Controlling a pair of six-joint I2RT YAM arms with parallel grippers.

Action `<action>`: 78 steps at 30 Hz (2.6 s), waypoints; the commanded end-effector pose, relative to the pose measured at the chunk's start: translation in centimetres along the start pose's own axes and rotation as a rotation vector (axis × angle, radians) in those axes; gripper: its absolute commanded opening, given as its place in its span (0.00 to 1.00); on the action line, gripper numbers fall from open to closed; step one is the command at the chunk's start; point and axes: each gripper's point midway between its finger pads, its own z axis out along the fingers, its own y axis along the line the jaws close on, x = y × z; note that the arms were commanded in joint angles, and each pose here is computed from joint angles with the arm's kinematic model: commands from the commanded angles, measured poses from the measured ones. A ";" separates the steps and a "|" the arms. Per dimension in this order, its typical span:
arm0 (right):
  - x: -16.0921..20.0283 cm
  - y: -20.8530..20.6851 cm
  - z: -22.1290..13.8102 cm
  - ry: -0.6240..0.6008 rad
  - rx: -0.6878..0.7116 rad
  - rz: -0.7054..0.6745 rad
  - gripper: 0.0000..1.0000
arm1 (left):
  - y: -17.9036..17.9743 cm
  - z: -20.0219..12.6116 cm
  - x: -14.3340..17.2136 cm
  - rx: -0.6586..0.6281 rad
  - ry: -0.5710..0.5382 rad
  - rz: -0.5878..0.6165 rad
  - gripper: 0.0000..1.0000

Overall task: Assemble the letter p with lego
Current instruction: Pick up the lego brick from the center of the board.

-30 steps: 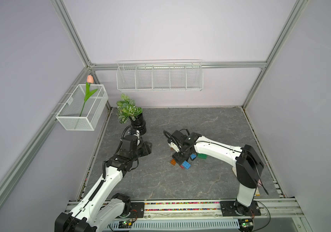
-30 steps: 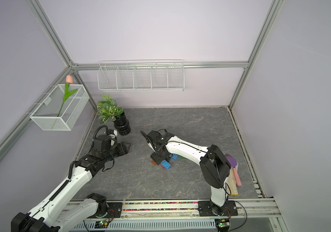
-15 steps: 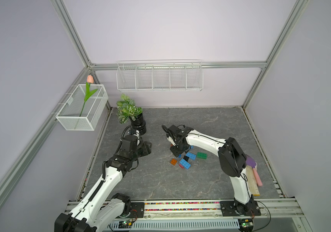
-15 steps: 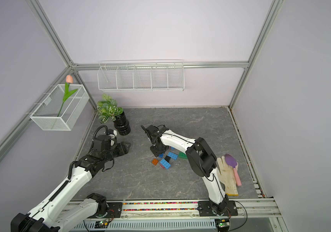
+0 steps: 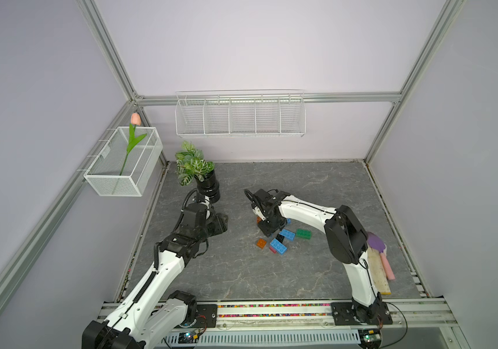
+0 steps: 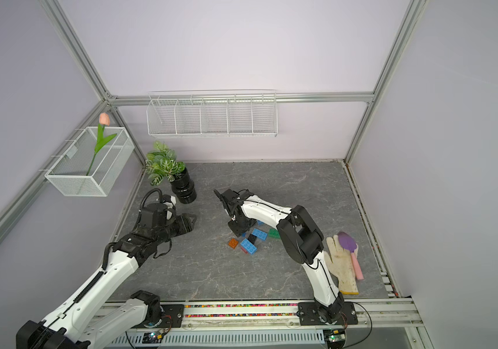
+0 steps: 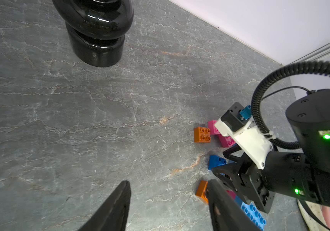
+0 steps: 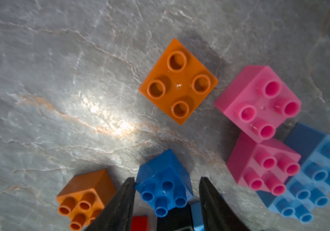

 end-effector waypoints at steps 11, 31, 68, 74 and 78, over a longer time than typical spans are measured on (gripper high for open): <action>1.9 -0.1 0.8 0.069 -0.010 -0.046 0.59 | 0.2 -0.2 -0.4 -0.016 -0.007 0.016 0.64; 1.5 -0.2 1.7 0.080 0.002 -0.084 0.44 | 0.4 0.0 -0.3 -0.026 0.002 0.017 0.64; -0.1 0.4 1.6 0.030 -0.016 -0.038 0.35 | 0.5 0.1 -0.2 -0.033 0.005 0.021 0.63; -0.2 0.6 1.7 0.028 -0.023 -0.036 0.33 | 0.5 0.1 -0.2 -0.032 0.005 0.021 0.64; -0.2 0.6 1.7 0.027 -0.024 -0.029 0.32 | 0.5 0.0 -0.2 -0.032 0.004 0.021 0.63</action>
